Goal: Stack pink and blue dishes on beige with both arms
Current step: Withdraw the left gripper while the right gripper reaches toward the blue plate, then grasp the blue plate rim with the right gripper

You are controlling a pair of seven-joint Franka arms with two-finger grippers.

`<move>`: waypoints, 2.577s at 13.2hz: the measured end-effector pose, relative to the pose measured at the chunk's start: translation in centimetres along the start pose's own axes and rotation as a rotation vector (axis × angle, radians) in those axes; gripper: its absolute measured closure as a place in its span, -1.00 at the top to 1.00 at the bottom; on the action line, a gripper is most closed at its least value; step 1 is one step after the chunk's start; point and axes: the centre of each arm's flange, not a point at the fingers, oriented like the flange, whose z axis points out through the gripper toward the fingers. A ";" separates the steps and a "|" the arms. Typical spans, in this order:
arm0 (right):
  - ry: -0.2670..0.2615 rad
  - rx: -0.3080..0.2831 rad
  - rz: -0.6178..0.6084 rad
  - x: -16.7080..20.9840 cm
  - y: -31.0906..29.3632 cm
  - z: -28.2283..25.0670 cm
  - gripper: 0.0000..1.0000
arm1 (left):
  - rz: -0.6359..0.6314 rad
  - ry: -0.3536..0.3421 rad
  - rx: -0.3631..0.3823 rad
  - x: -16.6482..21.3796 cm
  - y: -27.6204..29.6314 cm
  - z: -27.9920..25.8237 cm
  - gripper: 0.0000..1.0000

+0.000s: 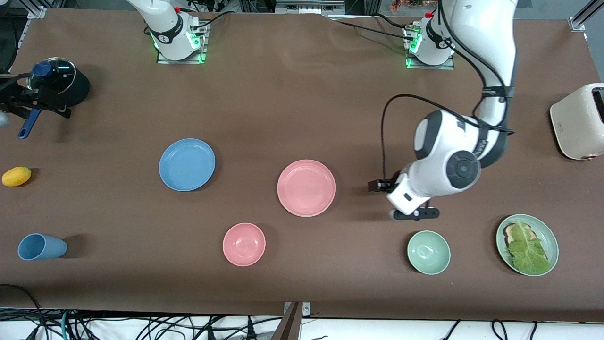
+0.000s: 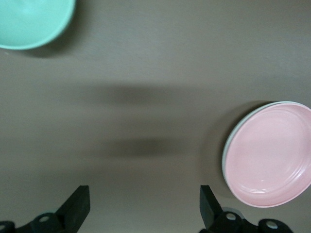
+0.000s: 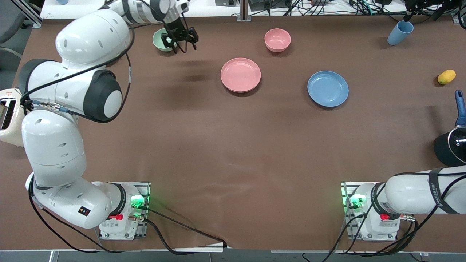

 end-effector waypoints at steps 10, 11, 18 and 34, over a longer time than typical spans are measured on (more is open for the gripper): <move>-0.118 0.014 -0.013 0.3 -0.8 3.2 1.00 | -0.002 -0.046 0.022 2.4 -17.4 -4.0 1.00; -0.145 0.014 -0.025 1.1 -1.6 4.7 1.00 | -0.012 -0.047 0.020 2.5 -18.5 -4.2 1.00; -0.220 0.041 -0.030 6.2 -5.0 17.6 1.00 | -0.008 -0.049 0.033 1.2 -24.6 -8.3 1.00; -0.209 0.175 0.141 5.1 -3.9 37.4 0.51 | 0.137 -0.002 0.022 -11.6 -18.0 -26.3 1.00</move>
